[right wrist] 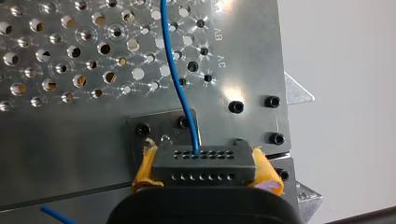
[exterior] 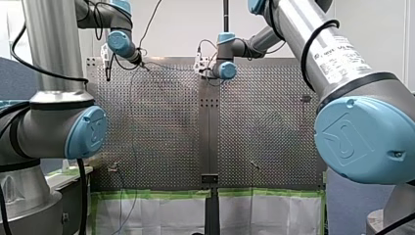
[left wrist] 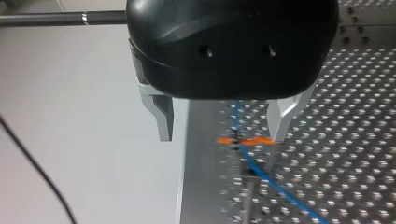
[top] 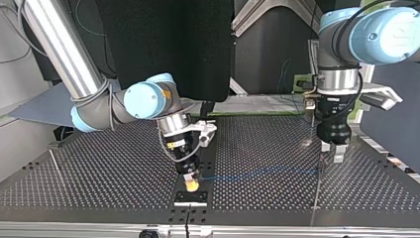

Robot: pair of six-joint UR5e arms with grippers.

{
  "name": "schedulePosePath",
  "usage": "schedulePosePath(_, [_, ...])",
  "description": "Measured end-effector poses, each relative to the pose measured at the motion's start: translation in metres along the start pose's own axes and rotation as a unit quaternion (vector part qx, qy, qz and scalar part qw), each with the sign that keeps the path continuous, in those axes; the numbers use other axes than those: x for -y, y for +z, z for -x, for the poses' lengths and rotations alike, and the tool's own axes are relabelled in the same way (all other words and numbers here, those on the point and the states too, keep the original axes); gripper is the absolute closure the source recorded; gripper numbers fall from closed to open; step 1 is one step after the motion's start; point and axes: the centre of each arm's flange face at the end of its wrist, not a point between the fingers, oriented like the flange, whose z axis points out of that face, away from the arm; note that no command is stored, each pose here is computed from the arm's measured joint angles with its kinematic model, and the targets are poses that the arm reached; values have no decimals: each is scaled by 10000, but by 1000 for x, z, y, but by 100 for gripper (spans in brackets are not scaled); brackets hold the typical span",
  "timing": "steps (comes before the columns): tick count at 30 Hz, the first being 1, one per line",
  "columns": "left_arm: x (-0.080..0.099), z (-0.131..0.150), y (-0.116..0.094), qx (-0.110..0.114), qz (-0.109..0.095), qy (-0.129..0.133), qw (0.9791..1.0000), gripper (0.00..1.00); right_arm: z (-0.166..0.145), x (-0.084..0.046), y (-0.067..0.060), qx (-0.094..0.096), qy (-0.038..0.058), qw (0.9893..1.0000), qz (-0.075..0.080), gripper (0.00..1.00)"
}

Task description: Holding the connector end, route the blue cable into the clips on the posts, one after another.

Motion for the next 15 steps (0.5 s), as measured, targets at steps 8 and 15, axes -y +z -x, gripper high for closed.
schedulePosePath(8, [6, 4, -3, -107, -136, -9, 9998, 2, 0, 0, 0, 5, 4, 10000, -30, 100])
schedulePosePath(15, [20, -5, -2, -276, -561, -41, 9980, 2, 0, 0, 0, 9, 4, 10000, -39, 100])
